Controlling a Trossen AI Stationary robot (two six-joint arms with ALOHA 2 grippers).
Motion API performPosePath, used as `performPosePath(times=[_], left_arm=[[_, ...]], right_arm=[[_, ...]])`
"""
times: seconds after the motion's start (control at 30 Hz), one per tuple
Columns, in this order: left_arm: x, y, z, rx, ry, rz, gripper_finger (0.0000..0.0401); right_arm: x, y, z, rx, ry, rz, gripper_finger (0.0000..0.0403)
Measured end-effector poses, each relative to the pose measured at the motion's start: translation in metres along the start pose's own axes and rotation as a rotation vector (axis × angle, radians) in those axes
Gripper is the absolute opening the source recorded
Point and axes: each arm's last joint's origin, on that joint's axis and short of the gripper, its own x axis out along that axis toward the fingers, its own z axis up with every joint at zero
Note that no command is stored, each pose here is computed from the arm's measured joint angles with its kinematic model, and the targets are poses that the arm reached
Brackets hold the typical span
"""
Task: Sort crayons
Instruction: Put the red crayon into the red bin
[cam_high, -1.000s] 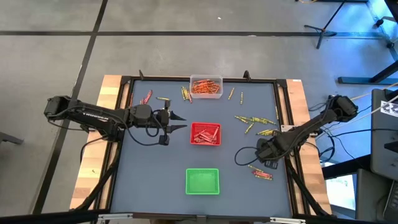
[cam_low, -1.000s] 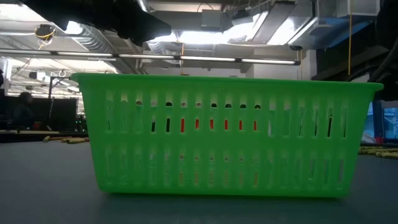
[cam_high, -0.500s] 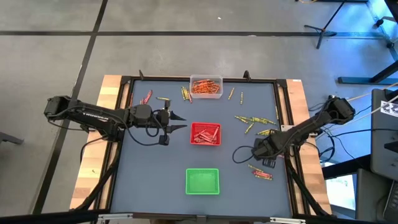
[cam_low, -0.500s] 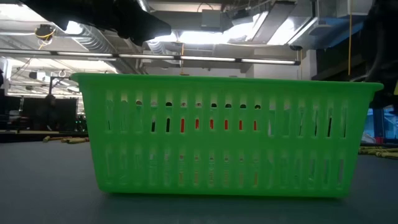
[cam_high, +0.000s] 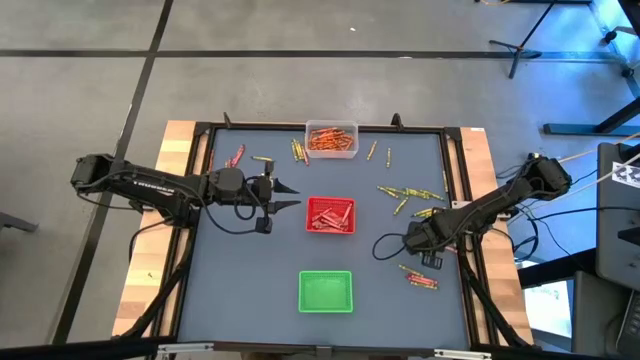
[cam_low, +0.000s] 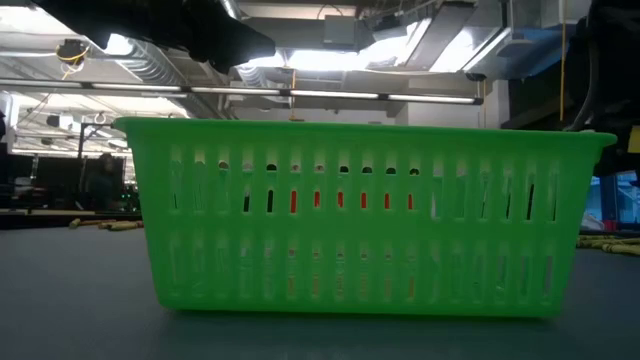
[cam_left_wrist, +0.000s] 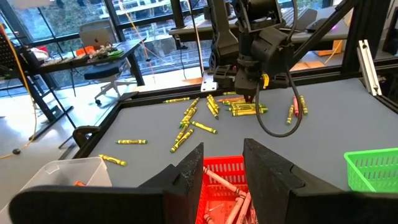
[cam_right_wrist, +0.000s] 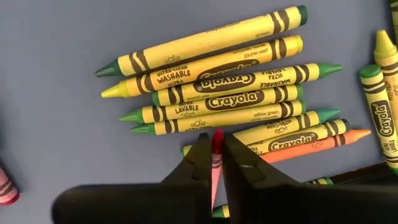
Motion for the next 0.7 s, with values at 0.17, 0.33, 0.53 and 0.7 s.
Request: performPosePath(times=[0.17,0.33,0.53,0.7], left_arm=[[0.0,0.0,0.0,0.0,0.0,0.0,0.0099],[0.0,0.0,0.0,0.0,-0.001,0.0,0.0099],[0.0,0.0,0.0,0.0,-0.002,0.0,0.0099],[0.0,0.0,0.0,0.0,-0.002,0.0,0.0099]], right_arm=[[-0.003,0.001,0.001,-0.004,0.002,0.009,0.0022],[-0.026,0.01,0.01,-0.034,-0.055,0.052,0.0014],[-0.065,0.015,0.023,-0.023,-0.164,0.049,0.0013],[-0.092,0.008,0.041,-0.025,-0.317,0.027,0.0013]])
